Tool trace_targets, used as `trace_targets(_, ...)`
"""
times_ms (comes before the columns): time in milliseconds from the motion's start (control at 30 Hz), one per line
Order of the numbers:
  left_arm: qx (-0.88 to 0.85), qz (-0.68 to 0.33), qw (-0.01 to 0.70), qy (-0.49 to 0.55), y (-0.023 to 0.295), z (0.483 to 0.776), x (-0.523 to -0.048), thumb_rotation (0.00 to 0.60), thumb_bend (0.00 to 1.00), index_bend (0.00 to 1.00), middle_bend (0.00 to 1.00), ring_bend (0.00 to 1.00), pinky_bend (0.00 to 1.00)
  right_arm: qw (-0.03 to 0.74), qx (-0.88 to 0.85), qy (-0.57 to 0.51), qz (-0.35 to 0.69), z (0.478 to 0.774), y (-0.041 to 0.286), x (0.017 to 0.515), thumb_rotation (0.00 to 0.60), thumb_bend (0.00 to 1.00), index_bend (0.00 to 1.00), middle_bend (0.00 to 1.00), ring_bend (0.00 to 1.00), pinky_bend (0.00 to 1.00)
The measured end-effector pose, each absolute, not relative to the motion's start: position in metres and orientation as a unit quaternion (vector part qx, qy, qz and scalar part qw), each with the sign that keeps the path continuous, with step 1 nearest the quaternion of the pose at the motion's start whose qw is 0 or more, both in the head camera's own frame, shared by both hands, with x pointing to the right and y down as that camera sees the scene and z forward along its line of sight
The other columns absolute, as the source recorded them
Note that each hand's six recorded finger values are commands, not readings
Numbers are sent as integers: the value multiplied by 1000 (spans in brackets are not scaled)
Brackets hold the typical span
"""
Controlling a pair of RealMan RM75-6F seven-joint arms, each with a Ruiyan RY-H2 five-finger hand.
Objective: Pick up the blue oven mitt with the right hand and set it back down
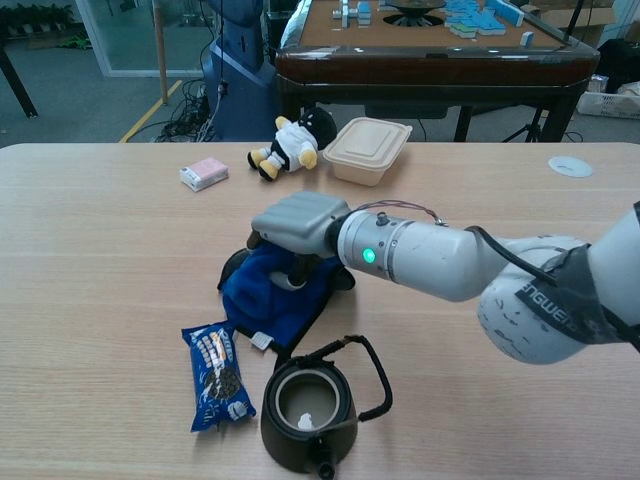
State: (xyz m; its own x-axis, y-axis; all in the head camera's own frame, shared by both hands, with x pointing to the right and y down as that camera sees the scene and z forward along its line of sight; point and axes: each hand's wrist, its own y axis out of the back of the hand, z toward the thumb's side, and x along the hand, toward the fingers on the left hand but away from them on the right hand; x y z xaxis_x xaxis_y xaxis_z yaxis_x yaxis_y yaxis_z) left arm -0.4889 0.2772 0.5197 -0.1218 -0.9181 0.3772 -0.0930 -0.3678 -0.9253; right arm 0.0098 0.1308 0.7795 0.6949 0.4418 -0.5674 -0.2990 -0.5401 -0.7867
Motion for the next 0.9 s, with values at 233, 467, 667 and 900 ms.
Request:
trace_targets(233,-567,-600,344,447,277,519,-488,600,303,387,320,258,260,482,-759,-50,435,794,107,34,600,651,678,581,532,704)
trace_targets(467,-566,-600,344,449,277,518,-488,600,301,387,320,258,260,476,-736,-67,477,804,84,52,600,651,678,582,532,704)
trace_targets(667,-566,-600,344,449,277,518,-488,600,302,387,320,258,260,477,-746,-58,461,804,96,39,600,651,678,581,532,704)
trace_targets(900,-566,-600,344,448,277,519,-488,600,302,387,320,258,260,487,-772,-36,406,791,125,13,600,651,678,581,532,704)
